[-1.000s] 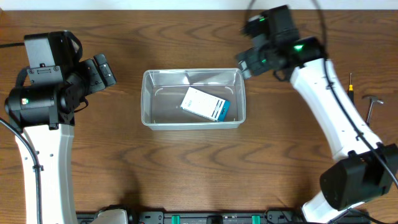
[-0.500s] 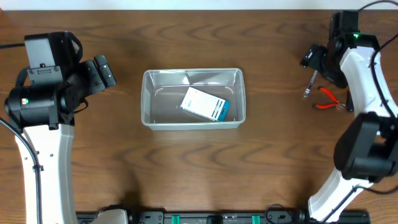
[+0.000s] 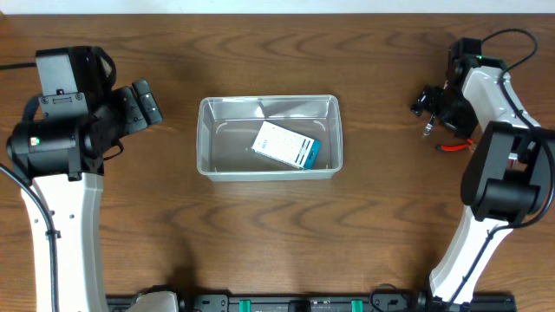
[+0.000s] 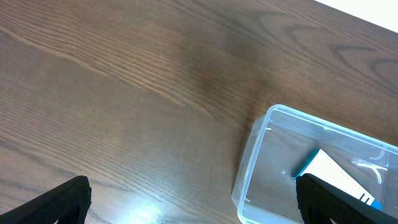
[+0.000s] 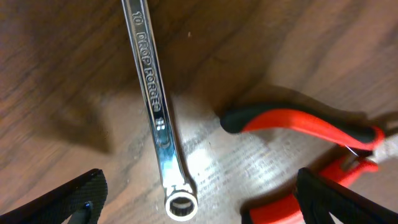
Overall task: Pack container
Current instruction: 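Move the right gripper to the chrome wrench and grasp it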
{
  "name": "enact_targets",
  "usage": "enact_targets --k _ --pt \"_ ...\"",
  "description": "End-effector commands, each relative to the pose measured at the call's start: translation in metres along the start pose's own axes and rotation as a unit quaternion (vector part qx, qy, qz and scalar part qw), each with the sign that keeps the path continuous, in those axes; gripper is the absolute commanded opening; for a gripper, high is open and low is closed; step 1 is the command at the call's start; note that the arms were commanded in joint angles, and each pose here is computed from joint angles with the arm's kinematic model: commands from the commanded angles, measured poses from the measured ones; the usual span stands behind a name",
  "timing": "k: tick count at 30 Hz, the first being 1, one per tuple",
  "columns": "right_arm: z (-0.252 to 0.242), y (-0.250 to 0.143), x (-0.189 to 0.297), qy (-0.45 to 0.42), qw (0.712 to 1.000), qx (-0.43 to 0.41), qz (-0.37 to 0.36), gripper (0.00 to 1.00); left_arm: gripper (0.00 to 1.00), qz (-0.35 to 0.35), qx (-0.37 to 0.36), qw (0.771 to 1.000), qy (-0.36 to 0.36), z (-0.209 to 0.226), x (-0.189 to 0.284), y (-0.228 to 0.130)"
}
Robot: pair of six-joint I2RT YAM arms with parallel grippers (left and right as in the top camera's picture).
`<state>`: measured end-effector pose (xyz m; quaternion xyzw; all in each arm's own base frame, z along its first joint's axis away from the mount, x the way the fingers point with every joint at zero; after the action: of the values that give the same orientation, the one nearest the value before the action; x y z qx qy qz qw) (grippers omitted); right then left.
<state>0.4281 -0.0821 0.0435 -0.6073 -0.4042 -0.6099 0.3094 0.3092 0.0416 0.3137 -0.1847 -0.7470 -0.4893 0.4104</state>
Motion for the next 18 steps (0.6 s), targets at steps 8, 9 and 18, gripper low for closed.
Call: enact_targets --k 8,9,18 --pt "0.009 0.004 -0.01 0.006 1.0 0.013 -0.007 0.97 0.98 -0.001 -0.003 1.0 0.006 0.001 -0.001 0.001" --pt "0.009 0.004 -0.011 0.006 1.0 0.013 -0.005 0.95 0.98 -0.001 -0.003 1.0 0.006 0.001 -0.001 0.001" --pt "0.01 -0.004 -0.03 -0.001 1.0 0.016 0.018 0.81 0.98 -0.001 -0.003 1.0 0.006 0.001 -0.001 0.001"
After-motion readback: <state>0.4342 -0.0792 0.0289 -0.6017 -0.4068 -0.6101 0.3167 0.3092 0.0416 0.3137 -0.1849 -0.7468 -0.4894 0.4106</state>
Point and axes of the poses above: each gripper's point midway between its finger pads, its own x axis back along the fingers, its own z axis along the line the jaws close on, y = z × x, the point moved 3 cm from there along x, back along the fingers, and after that the axes turned 8 degrees about x, right-handed, at the moved point
